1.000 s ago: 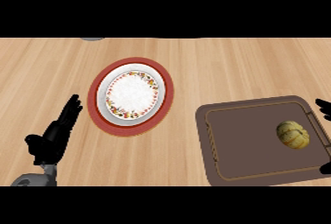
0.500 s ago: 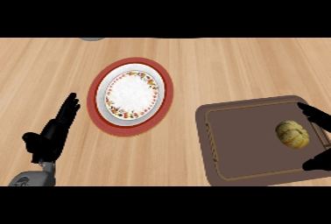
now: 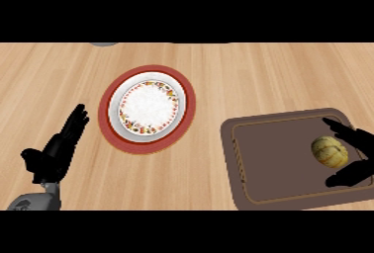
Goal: Pick the squash from the tray and place it in the plate
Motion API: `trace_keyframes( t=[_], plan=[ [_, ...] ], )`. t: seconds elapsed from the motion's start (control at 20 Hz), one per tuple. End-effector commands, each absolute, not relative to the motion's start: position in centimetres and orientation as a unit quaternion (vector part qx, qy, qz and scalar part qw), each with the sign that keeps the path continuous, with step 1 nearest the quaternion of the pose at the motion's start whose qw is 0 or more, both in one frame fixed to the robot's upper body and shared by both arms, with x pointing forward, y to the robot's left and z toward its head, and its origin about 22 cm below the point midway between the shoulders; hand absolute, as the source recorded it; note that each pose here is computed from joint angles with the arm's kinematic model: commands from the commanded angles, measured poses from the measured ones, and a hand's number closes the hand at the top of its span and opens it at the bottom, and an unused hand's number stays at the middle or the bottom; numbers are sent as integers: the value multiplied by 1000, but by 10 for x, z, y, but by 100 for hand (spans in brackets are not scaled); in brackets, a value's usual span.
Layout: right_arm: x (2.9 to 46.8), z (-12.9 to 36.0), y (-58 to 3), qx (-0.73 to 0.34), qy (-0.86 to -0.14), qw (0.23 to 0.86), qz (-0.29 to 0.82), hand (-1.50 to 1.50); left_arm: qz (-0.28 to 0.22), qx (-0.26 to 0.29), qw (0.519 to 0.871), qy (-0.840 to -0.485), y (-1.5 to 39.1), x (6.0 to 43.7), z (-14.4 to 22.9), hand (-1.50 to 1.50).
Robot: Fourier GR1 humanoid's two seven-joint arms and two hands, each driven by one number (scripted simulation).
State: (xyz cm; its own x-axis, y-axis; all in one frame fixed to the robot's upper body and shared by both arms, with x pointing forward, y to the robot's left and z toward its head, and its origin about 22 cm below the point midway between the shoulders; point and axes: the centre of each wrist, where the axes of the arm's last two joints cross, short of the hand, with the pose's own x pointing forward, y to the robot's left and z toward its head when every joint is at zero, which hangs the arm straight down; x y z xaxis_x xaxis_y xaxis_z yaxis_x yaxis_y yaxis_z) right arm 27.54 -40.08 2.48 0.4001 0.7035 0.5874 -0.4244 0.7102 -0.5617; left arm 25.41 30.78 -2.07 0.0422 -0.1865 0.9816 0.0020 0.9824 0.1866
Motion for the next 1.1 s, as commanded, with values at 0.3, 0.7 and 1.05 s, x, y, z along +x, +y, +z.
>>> trace_keyframes(
  t=[0.3, 0.7, 1.05],
  plan=[
    [287, 8, -400, -114, -463, 801, 363, 150, -68, 71, 716, -691, 292, 256, -28, 0],
    [276, 1, -365, -224, -507, 734, 393, 150, -69, 74, 723, -683, 292, 252, -41, 0],
    [286, 16, -253, -375, -566, 605, 415, 150, -67, 72, 716, -691, 304, 252, -25, 0]
  ],
)
